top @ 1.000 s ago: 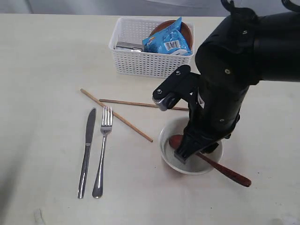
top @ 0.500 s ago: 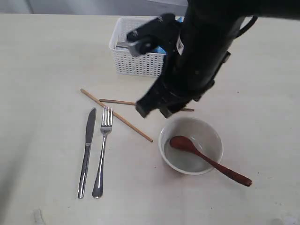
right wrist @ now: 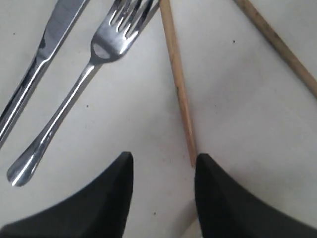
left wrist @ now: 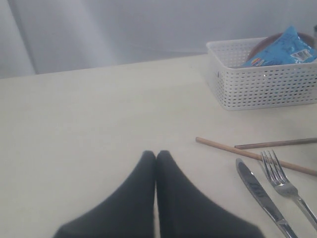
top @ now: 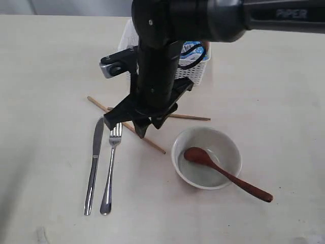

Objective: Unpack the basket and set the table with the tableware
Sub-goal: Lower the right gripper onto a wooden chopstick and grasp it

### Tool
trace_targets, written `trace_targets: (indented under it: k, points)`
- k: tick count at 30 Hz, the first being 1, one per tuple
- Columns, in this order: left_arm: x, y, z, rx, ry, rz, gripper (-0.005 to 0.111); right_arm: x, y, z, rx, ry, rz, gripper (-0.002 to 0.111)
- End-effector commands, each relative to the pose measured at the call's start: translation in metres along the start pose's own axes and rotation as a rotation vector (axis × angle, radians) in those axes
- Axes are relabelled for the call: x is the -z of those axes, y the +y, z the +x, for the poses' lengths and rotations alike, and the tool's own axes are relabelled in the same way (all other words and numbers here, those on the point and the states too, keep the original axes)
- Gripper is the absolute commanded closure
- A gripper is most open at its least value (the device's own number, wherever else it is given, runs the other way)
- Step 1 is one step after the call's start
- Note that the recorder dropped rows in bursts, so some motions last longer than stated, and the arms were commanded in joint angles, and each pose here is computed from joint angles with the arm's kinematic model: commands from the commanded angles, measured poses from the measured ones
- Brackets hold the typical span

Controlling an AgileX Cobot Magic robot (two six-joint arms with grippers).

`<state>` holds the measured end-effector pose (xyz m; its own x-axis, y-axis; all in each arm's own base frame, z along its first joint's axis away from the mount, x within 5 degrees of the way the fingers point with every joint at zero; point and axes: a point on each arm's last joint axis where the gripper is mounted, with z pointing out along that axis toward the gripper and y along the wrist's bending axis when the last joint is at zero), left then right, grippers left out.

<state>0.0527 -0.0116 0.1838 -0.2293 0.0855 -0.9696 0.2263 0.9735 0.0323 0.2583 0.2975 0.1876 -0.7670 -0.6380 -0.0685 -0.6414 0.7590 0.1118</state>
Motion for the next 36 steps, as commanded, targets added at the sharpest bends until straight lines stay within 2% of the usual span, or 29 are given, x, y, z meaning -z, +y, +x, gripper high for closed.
trace_targets:
  k: [1,7,16,24,26,30,31,36]
  points:
    - [0.0,0.0,0.0,-0.002,-0.013,0.003,0.106,-0.015,0.001,-0.018,0.013,-0.002,-0.003,0.068]
    - [0.0,0.0,0.0,-0.002,-0.013,0.003,0.106,-0.039,-0.001,-0.03,0.016,-0.013,-0.001,0.068]
    - [0.0,0.0,0.0,-0.002,-0.013,0.003,0.106,-0.059,-0.008,-0.032,0.062,0.004,0.06,0.068]
    - [0.0,0.0,0.0,-0.002,-0.013,0.003,0.106,-0.076,-0.009,-0.033,0.049,0.023,0.061,0.069]
    - [0.0,0.0,0.0,-0.002,-0.013,0.003,0.106,-0.075,-0.009,-0.034,0.049,0.024,0.061,0.074]
    - [0.0,0.0,0.0,-0.002,-0.013,0.003,0.106,-0.074,-0.009,-0.034,0.049,0.024,0.061,0.104]
    - [0.0,0.0,0.0,-0.002,-0.013,0.003,0.106,-0.074,-0.009,-0.034,0.049,0.024,0.061,0.109]
    - [0.0,0.0,0.0,-0.002,-0.013,0.003,0.106,-0.073,-0.009,-0.034,0.051,0.026,0.064,0.109]
